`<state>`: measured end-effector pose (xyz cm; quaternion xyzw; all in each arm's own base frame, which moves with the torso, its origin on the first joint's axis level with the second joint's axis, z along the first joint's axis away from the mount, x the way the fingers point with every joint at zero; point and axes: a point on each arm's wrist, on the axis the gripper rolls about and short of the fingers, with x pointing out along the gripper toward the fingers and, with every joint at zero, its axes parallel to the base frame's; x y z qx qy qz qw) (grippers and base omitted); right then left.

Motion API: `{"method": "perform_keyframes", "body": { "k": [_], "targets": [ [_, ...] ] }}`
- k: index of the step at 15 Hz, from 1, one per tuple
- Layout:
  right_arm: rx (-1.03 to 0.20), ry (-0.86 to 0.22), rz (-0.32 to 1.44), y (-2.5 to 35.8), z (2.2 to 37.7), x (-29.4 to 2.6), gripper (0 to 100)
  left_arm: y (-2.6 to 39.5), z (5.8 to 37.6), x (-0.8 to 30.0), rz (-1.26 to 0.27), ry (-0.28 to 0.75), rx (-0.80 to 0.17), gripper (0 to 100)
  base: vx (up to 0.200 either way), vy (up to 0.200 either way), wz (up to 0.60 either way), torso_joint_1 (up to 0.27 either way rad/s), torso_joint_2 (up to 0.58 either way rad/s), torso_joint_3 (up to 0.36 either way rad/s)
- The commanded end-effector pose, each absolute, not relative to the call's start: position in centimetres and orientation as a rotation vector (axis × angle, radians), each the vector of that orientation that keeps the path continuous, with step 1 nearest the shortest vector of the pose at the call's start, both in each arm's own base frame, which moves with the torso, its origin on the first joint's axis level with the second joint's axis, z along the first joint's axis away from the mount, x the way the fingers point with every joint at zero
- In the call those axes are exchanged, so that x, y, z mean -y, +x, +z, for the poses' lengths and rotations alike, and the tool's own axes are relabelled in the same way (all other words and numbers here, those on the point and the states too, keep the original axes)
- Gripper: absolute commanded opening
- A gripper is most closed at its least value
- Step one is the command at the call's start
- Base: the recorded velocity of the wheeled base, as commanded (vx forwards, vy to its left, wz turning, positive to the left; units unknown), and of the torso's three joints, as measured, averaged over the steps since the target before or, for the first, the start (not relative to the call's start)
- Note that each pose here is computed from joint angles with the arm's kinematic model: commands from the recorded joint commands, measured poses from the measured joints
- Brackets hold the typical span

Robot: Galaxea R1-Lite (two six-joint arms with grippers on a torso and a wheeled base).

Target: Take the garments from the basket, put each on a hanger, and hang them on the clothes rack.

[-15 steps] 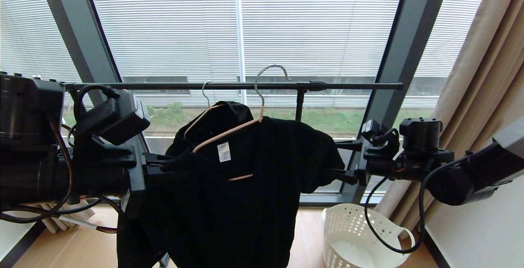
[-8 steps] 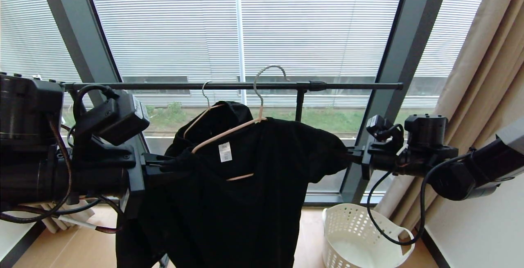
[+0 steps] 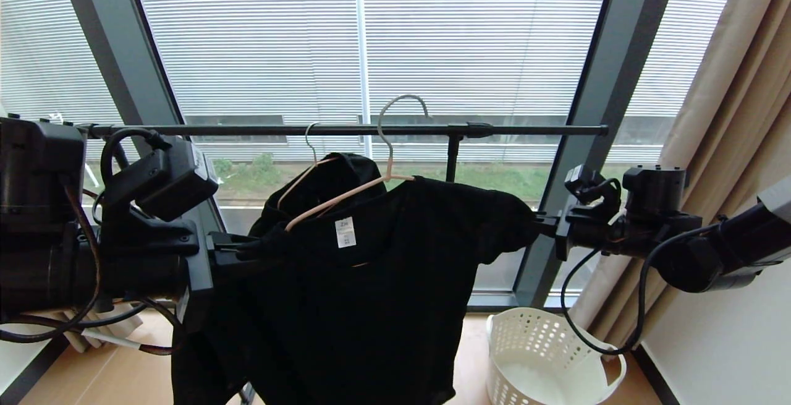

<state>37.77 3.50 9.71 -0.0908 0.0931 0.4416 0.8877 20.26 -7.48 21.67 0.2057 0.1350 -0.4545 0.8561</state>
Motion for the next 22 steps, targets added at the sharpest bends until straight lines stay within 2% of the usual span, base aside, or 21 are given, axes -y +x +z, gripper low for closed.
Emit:
{"method": "perform_keyframes", "body": {
  "k": [1,7,13,14,20,22],
  "targets": [
    [-0.195,-0.188,0.91,38.0,9.5,-3.2,0,20.2,21.8,7.4,-0.951,0.433,-0.278,0,0.0,0.0,0.0,0.0,0.0,0.0],
    [-0.198,-0.174,0.867,39.3,9.0,-1.5,0,19.7,22.1,6.9,-0.933,0.431,-0.267,0,0.0,0.0,0.0,0.0,0.0,0.0],
    [-0.225,-0.172,0.902,38.3,8.3,-2.8,0,19.7,21.6,6.6,-0.925,0.425,-0.287,0,0.0,0.0,0.0,0.0,0.0,0.0],
    [-0.224,-0.179,0.905,38.2,8.2,-2.8,100,19.7,21.6,6.5,-0.921,0.42,-0.29,0,0.0,0.0,0.0,0.0,0.0,0.0],
    [-0.195,-0.2,0.919,37.4,9.5,-3.4,100,19.6,21.1,6.3,-0.902,0.365,-0.333,0,0.0,0.0,0.0,0.0,0.0,0.0],
    [-0.158,-0.243,0.939,35.9,10.8,-4.0,100,19.5,21.0,6.1,-0.895,0.363,-0.34,0,0.0,0.0,0.0,0.0,0.0,0.0]
  ]
}}
